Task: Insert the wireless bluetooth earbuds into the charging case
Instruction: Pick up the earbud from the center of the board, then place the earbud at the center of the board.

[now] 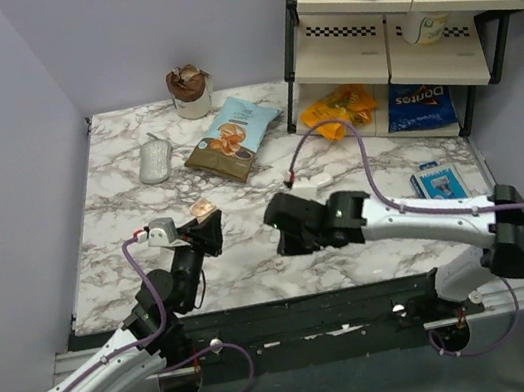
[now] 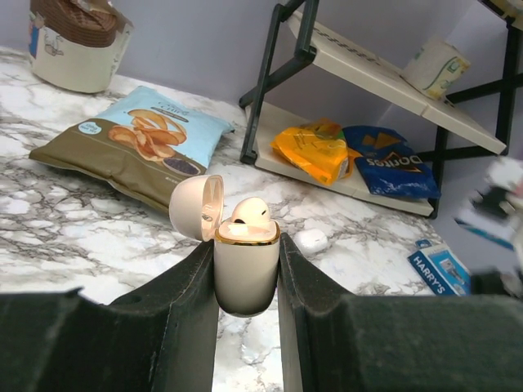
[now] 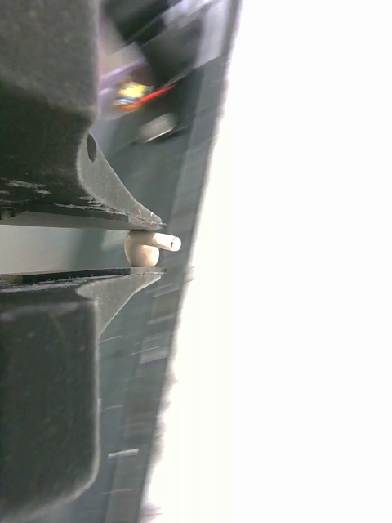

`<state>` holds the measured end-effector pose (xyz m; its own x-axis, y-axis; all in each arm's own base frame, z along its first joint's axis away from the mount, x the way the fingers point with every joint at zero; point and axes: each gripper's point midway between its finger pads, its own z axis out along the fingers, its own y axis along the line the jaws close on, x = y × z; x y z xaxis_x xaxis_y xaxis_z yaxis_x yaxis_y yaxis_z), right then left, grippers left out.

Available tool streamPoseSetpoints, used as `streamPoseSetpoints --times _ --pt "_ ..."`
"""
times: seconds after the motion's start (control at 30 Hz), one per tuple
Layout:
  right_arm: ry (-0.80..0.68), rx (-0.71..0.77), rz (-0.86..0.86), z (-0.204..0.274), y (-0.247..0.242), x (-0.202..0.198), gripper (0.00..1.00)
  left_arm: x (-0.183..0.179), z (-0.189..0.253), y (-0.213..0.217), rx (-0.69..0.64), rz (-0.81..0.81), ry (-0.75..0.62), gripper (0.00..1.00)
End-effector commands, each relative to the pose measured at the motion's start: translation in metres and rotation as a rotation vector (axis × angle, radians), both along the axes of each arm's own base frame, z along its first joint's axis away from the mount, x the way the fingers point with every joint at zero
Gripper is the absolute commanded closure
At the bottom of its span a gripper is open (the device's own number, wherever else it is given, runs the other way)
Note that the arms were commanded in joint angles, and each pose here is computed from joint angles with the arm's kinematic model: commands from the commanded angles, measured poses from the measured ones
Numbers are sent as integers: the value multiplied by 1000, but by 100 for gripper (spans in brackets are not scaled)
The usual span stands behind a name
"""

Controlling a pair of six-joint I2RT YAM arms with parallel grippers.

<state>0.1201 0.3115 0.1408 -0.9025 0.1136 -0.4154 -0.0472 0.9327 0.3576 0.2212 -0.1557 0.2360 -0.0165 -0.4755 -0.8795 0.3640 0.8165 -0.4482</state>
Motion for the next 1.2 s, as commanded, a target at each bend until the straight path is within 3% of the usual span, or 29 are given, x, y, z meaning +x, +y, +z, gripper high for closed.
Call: streamPoseSetpoints --times 0.0,0.13,0.33,0.5,0.7,0.87,1.07,1.17 --pt "-124 -100 91 -14 27 88 98 1 14 15 -12 65 -5 100" --pt "-156 -168 138 -29 39 143 98 1 15 18 16 77 9 100" --pt "-248 -365 303 -51 37 174 99 -2 17 17 22 57 15 100" --pt "-288 -420 419 -61 34 190 96 -5 14 16 25 42 24 100" --pt "-275 -450 501 -66 24 200 70 -5 5 16 47 40 50 100" --pt "-316 -430 450 -49 21 204 45 -3 4 18 53 56 52 100" --pt "-339 -394 368 -30 17 205 35 -2 3 17 73 61 63 100" --pt "-316 -345 184 -25 4 209 36 -2 5 20 67 73 63 100"
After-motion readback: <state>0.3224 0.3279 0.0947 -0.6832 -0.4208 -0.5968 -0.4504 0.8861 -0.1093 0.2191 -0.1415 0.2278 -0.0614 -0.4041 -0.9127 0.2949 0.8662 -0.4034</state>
